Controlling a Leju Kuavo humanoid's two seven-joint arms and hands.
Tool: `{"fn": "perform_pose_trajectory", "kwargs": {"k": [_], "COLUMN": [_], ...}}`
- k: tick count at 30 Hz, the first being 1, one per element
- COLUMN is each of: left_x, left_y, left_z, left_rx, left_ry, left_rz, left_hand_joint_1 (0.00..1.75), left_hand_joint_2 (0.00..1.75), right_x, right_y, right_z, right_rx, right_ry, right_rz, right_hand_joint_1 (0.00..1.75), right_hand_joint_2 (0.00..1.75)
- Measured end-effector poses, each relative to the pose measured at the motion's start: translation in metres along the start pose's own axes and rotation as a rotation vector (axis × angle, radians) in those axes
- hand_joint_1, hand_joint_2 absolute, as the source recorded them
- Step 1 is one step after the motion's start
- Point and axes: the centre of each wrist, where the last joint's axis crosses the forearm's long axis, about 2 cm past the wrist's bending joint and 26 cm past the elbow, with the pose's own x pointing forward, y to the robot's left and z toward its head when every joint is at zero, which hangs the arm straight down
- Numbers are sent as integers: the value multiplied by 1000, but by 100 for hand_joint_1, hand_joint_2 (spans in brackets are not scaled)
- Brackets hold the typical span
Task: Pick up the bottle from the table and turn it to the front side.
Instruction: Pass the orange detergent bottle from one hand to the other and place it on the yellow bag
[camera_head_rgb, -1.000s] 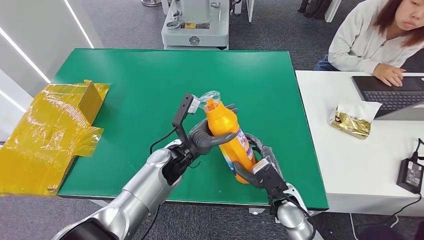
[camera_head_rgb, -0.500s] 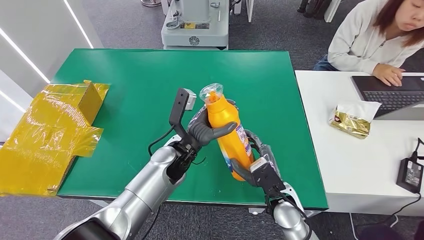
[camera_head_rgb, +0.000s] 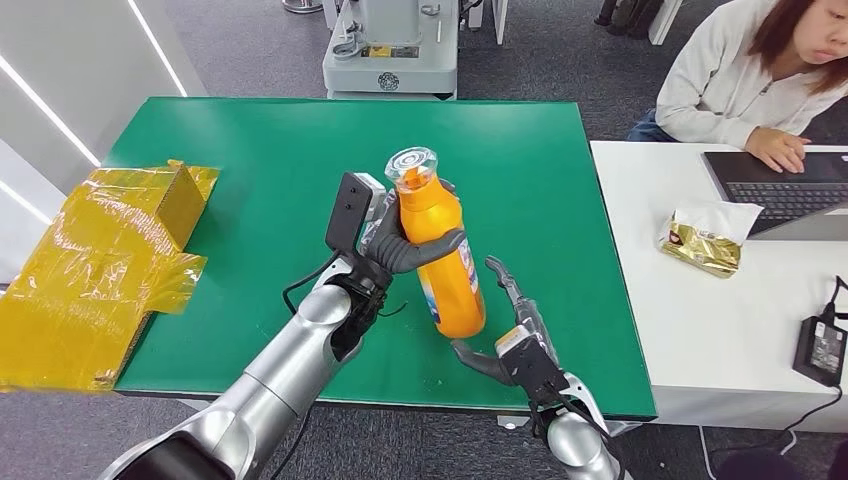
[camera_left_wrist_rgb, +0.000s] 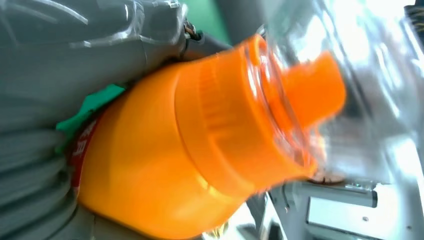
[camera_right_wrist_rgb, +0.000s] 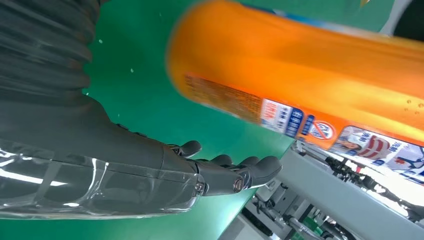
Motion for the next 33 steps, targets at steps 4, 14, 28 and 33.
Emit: {"fn": "perform_pose_trajectory", "kwargs": {"k": [4, 14, 28, 33], "left_x": [9, 77, 45, 16], "left_y": [15, 89, 185, 213], "left_z": [-7, -46, 7, 57], "left_rx": [12, 49, -118, -139], "left_ry": [-52, -247, 212, 412], "left_rz": [-229, -1433, -2199, -2196], "left_hand_joint_1": [175, 175, 175, 175], "left_hand_joint_2": [175, 175, 175, 175], "right_x": [3, 13, 10, 8], "right_y": [0, -9, -13, -14], "right_z": [0, -8, -2, 11], "right_rx": [8, 13, 7, -1], "right_ry": [-10, -61, -85, -74], "right_rz": [-8, -23, -30, -59], "right_hand_joint_1": [0, 0, 0, 0], "right_hand_joint_2": [175, 175, 175, 175]}}
